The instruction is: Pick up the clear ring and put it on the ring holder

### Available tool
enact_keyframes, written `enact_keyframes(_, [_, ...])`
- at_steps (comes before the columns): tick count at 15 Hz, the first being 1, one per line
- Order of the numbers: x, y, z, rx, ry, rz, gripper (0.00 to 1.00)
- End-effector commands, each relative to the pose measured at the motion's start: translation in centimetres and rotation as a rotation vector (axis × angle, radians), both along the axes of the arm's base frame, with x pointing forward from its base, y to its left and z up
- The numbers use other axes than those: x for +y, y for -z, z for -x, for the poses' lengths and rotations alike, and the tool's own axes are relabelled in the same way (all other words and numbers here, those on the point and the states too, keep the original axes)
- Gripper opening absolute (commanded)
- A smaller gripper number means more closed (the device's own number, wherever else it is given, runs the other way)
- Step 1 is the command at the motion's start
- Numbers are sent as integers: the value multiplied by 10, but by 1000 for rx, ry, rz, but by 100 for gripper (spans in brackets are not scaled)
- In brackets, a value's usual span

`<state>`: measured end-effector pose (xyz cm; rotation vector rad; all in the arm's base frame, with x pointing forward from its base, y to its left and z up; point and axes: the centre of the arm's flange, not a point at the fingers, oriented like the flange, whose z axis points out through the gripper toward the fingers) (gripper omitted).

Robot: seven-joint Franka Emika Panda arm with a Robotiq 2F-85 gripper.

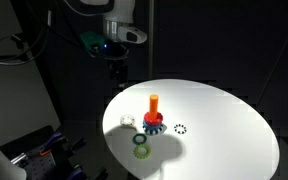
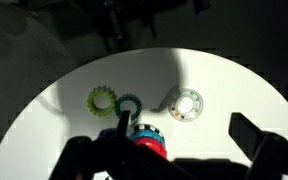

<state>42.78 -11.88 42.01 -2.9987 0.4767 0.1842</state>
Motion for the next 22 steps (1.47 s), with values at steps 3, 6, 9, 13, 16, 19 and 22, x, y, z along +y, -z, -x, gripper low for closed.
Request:
enact_keyframes(3, [-2,-6,-18,-35,-68,4,100])
enact_keyframes(6, [2,-1,-11,-24,-51,5,100])
enact_keyframes(9, [3,-3,-12,-29,-53,6,100])
enact_keyframes(13, [3,-4,-12,-29,-54,6,100])
enact_keyframes(16, [5,8,-18,-29,-56,5,100])
enact_keyframes(19, [15,23,-26,-49,-69,8,100])
enact_keyframes(22, [28,39,-36,-63,-97,16,100])
